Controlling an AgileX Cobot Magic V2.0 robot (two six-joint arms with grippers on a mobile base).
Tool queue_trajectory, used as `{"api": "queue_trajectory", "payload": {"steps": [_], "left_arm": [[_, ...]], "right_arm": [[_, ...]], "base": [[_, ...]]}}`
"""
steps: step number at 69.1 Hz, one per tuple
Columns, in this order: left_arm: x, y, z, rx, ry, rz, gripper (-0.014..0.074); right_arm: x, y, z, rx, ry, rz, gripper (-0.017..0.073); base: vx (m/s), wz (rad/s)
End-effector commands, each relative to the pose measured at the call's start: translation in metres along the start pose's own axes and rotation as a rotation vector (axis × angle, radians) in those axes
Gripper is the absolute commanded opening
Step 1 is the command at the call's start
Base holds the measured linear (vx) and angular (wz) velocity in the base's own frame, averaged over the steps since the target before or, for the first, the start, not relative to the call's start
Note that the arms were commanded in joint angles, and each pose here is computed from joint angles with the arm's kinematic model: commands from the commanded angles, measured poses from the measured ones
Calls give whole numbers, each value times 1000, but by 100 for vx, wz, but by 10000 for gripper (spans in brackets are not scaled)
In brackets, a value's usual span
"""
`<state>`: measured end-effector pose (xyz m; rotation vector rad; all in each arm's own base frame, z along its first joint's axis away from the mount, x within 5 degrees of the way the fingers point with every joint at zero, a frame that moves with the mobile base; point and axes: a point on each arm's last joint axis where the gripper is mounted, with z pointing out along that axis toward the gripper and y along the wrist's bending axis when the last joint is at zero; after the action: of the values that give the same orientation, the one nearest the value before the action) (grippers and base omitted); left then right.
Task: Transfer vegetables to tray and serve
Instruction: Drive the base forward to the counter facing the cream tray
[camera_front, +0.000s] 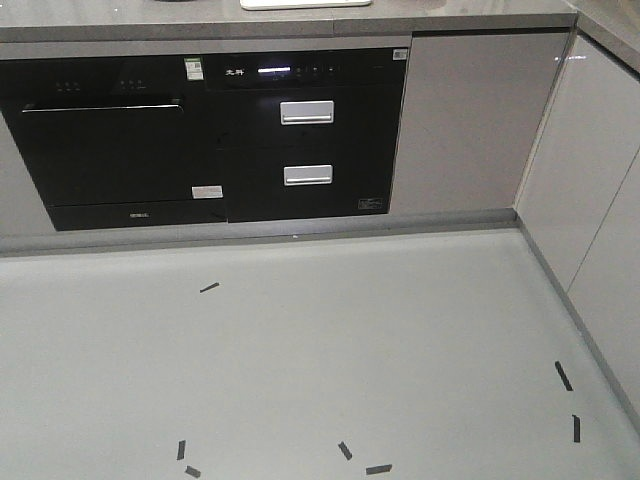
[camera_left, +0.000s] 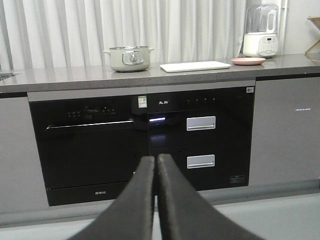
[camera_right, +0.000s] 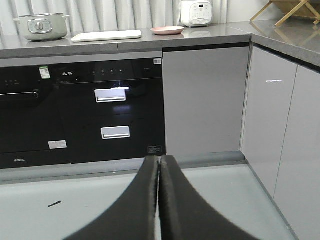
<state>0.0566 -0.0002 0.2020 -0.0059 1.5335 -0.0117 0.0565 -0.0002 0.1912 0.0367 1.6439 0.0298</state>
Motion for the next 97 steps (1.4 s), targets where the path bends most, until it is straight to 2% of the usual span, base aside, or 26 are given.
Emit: {"api": "queue_trajectory", "payload": {"steps": [1, 97], "left_arm": [[2, 0, 0, 3, -62, -11, -6], [2, 0, 0, 3, -62, -11, -6]], "right_arm": [[-2, 0, 0, -4, -70, -9, -8], [-2, 0, 0, -4, -70, -9, -8]], "base": [[16, -1], [21, 1]]}}
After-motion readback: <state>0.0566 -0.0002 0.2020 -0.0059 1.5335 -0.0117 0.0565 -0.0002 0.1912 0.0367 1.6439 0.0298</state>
